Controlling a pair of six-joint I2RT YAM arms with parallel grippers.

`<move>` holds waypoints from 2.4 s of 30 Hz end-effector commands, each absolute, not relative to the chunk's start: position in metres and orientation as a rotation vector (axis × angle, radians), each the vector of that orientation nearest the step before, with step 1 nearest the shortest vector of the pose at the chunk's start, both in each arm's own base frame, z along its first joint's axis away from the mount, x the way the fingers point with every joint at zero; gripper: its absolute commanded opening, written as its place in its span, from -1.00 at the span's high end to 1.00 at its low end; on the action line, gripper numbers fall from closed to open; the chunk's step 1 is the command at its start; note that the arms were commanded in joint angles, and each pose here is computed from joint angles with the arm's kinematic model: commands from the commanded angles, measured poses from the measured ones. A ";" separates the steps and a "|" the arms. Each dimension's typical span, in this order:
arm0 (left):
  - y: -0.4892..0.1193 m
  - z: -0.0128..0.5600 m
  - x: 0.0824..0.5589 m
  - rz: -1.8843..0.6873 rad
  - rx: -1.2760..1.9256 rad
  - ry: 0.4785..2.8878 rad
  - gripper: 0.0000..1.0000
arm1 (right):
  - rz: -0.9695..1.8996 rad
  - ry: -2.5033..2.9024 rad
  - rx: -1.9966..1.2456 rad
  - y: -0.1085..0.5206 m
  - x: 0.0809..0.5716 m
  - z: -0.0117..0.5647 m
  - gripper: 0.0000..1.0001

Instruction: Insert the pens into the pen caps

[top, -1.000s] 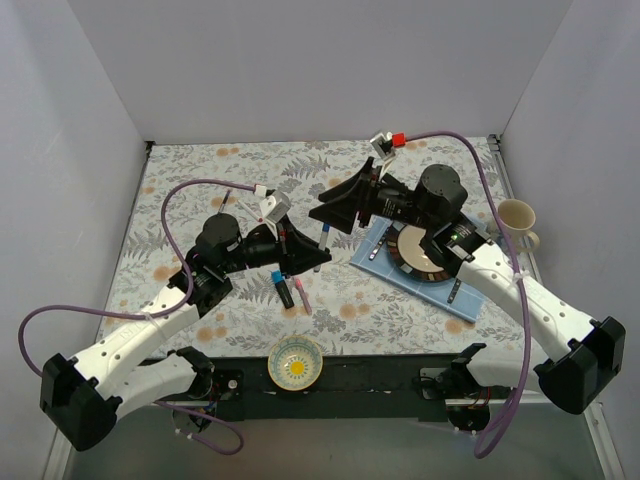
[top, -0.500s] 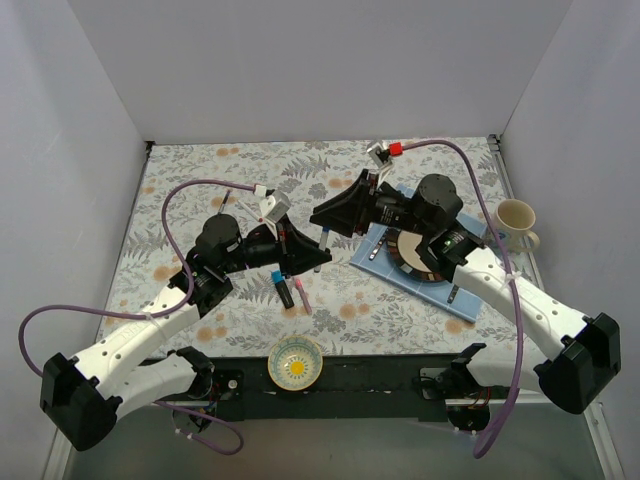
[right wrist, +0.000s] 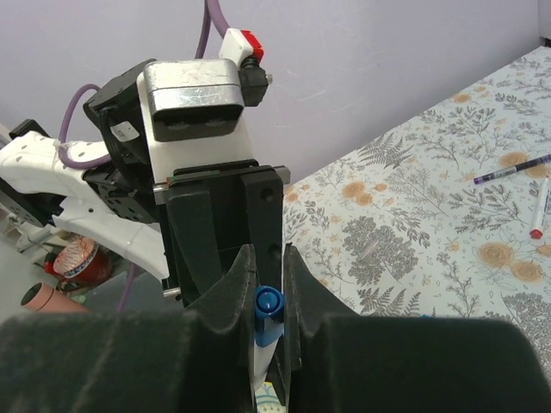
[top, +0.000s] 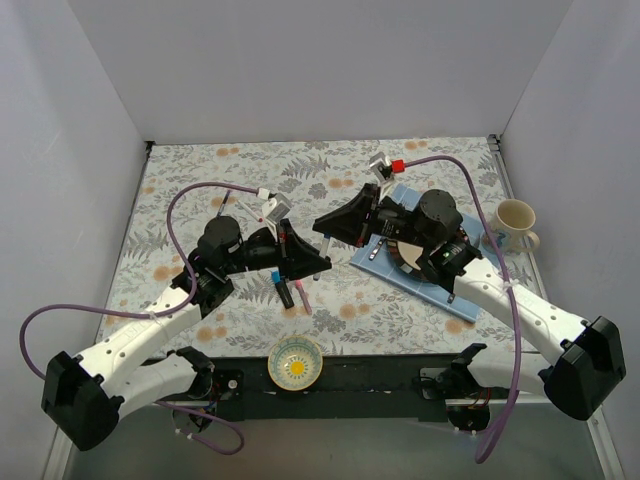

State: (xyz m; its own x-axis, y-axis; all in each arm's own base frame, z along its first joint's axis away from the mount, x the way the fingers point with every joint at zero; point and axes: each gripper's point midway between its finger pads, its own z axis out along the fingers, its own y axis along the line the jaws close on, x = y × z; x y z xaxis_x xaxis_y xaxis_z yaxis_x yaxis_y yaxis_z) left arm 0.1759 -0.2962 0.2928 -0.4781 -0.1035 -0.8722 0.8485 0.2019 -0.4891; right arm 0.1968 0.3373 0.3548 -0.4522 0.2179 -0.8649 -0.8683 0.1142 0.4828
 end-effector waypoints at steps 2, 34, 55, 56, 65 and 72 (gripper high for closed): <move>-0.279 0.375 0.188 -1.422 0.688 1.315 1.00 | 1.610 1.536 -0.924 0.340 0.153 0.312 0.97; -0.272 0.423 0.214 -1.272 0.711 1.156 1.00 | 1.866 1.612 -1.072 0.345 0.079 0.290 0.97; -0.260 0.446 0.234 -1.203 0.747 1.168 1.00 | 1.897 1.693 -1.158 0.350 0.063 0.265 0.97; -0.261 0.443 0.236 -1.206 0.755 1.181 1.00 | 1.900 1.690 -1.169 0.349 0.062 0.265 0.97; -0.263 0.456 0.242 -1.190 0.757 1.168 1.00 | 1.872 1.702 -1.142 0.352 0.060 0.263 0.97; -0.259 0.420 0.254 -1.178 0.672 1.284 1.00 | 1.528 1.698 -0.780 0.352 0.135 0.332 0.78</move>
